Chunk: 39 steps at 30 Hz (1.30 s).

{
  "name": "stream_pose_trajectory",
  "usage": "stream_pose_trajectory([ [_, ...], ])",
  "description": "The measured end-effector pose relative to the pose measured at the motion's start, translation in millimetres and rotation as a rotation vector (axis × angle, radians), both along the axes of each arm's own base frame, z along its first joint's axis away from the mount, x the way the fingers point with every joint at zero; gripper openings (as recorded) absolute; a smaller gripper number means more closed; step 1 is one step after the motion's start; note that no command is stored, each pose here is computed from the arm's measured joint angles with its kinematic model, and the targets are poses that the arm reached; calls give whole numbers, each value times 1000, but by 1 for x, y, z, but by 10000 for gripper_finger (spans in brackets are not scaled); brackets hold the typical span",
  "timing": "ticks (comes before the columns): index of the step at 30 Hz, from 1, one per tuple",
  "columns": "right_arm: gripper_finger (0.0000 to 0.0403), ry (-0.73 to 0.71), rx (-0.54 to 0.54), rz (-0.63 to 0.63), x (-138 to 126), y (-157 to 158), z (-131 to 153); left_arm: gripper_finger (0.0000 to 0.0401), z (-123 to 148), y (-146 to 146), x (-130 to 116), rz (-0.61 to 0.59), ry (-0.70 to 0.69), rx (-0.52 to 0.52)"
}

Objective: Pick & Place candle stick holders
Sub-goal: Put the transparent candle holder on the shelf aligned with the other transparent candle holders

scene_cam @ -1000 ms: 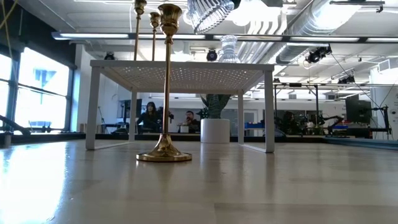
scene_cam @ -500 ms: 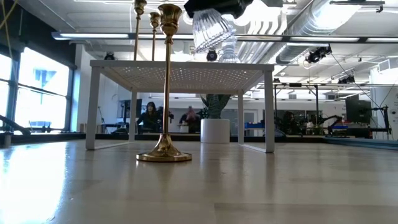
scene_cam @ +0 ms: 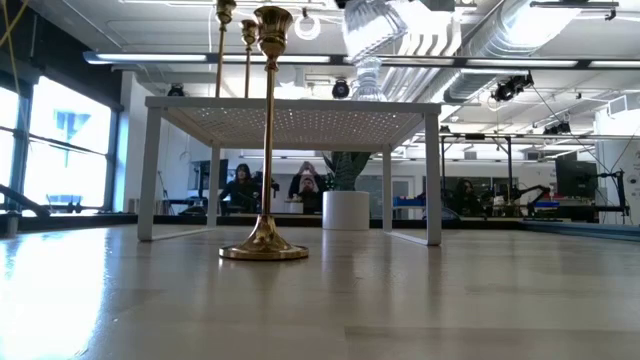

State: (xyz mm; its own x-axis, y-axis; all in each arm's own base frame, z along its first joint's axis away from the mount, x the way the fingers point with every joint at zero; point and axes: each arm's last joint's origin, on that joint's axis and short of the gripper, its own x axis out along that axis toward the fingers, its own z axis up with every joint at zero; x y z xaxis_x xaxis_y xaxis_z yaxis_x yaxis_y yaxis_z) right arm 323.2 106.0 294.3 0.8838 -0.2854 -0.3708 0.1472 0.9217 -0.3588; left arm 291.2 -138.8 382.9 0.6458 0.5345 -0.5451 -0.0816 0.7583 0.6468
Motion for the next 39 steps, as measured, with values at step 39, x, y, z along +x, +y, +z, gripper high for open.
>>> stream_pose_trajectory([
  [39,115,-481,392,278,-132,-58,-55,124,-45,0,-75,235,58,-171],
])
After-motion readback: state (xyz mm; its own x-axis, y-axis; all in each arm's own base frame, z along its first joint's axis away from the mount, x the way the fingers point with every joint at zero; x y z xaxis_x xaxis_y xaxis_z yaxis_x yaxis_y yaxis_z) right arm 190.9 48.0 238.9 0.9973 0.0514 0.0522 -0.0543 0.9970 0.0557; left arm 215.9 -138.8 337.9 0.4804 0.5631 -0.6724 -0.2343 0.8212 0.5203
